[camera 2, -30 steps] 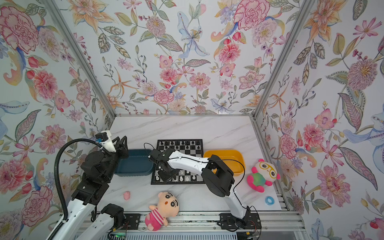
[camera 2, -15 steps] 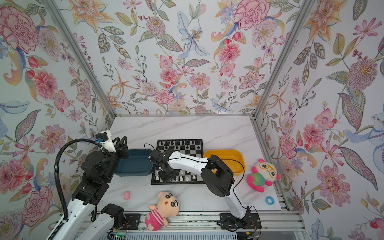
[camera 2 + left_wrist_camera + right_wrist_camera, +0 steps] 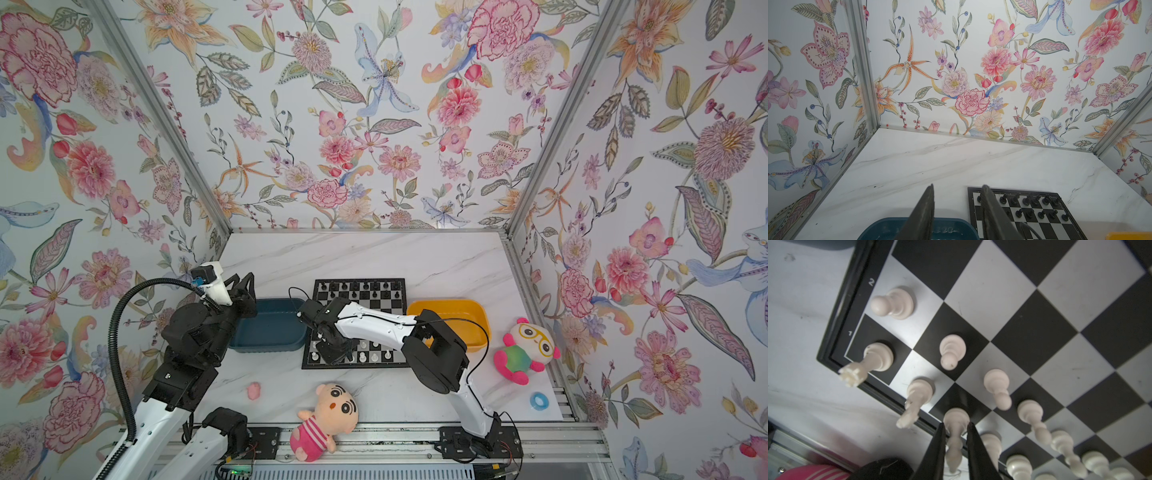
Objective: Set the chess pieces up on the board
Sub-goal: 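Lower the white pawn onto the empty second-nearest-rank square with the right gripper, then open the right gripper to release the white pawn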
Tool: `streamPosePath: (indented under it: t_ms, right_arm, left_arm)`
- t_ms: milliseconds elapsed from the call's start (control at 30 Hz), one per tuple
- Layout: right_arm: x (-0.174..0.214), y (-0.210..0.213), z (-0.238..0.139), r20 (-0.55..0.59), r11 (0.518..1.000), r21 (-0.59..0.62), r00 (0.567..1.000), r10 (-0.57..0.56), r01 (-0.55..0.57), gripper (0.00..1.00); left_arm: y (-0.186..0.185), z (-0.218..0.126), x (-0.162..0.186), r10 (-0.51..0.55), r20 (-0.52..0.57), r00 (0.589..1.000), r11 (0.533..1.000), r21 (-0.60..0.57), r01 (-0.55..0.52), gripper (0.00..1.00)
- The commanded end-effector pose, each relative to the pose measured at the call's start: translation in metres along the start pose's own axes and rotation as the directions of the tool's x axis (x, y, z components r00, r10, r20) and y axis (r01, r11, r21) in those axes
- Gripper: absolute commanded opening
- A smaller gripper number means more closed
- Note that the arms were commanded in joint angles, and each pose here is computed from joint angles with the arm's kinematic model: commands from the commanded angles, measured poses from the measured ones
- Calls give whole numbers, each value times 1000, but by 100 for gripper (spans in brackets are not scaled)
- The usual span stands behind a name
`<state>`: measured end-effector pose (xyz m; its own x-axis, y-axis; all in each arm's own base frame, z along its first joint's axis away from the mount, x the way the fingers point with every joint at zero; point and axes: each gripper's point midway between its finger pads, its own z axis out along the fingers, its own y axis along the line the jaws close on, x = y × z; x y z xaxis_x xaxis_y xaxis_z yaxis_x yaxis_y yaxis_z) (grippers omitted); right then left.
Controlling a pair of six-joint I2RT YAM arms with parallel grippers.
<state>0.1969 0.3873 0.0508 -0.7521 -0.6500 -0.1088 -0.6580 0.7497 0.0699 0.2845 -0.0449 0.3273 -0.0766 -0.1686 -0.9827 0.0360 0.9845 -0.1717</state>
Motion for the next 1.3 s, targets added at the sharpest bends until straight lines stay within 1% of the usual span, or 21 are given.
streamPosePath:
  t_ms: [0,600,967,1267]
  right_arm:
    - [2,-6,-2,2,1000,13,1000,24,-24,22]
    - [-4,-7,-20,49,999,13,998,31,-32,24]
    - [-7,-8,-38,85,999,20,996,38,-40,25]
    - [-10,-15,-56,125,998,49,991,41,-47,25]
  left_arm:
    - [2,-1,-3,7,24,1000,1000,-2,-7,39]
    - [2,-1,-3,8,25,1000,1000,-1,-8,39]
    - [2,-1,-2,8,23,1000,1000,1,-8,39]
    - [2,-2,-2,8,25,1000,1000,0,-8,39]
